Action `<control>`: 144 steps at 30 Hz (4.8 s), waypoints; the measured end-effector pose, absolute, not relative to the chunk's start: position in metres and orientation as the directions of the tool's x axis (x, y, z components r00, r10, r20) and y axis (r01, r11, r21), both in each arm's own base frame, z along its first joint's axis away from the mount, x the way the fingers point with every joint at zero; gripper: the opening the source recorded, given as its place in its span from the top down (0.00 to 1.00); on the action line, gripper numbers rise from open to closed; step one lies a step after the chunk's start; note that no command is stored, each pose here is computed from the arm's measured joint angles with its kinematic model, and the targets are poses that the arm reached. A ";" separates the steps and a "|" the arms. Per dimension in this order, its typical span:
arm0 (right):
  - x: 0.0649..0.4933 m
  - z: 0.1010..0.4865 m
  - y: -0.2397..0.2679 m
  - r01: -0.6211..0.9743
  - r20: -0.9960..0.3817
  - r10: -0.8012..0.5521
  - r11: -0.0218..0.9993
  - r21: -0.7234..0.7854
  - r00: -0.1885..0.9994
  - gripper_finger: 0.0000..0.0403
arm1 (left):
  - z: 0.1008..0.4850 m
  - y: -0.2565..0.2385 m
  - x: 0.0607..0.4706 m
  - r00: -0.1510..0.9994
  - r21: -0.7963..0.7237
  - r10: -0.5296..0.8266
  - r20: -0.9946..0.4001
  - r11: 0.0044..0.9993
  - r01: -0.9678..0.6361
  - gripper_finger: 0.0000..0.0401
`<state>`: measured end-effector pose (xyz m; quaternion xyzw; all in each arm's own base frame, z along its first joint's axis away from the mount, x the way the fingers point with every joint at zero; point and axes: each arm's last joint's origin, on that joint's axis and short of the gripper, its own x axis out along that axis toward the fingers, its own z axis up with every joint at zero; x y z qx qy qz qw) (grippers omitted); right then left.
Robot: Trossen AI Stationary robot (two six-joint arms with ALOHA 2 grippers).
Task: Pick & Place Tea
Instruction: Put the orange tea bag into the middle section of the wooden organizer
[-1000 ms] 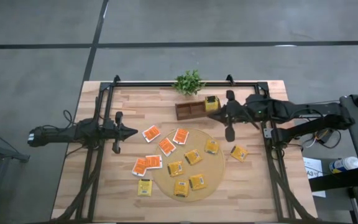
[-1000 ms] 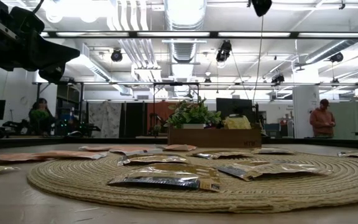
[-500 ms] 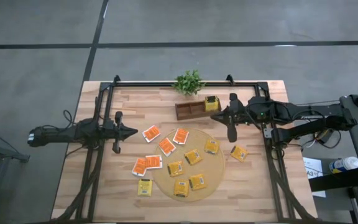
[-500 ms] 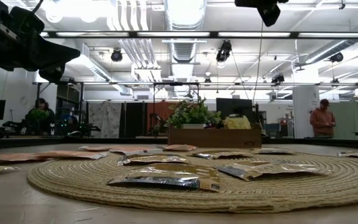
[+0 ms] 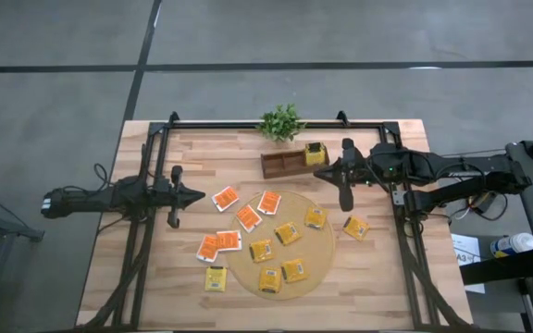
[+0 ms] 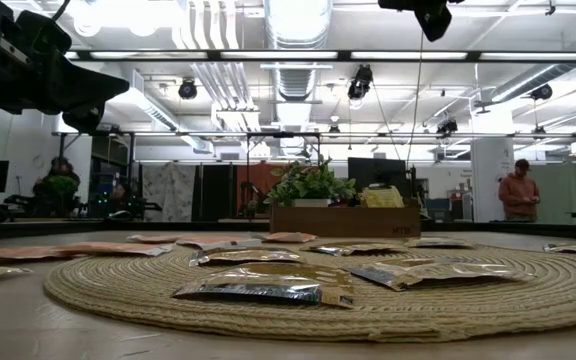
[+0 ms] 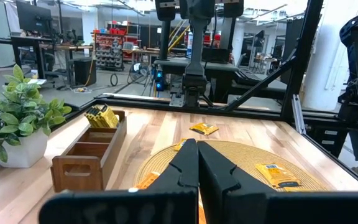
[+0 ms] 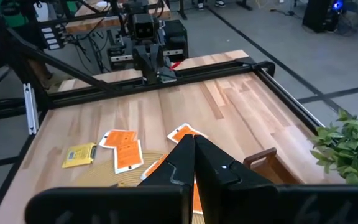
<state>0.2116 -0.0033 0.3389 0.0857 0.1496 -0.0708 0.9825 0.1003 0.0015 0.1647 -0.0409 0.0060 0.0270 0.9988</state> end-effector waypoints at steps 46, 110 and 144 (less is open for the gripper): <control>0.196 0.325 0.002 0.038 -0.753 0.086 0.988 0.147 0.652 0.98 | 0.165 0.002 0.100 0.998 -0.082 0.053 -0.013 0.995 -0.054 1.00; 0.213 0.157 0.037 0.503 -0.998 0.020 0.864 -0.017 -0.068 0.35 | 0.165 0.001 0.100 0.999 -0.081 0.053 -0.013 0.995 -0.054 1.00; 0.206 0.137 0.037 0.486 -0.997 0.077 0.872 0.054 -0.026 0.64 | 0.165 0.001 0.100 0.999 -0.081 0.052 -0.013 0.995 -0.053 1.00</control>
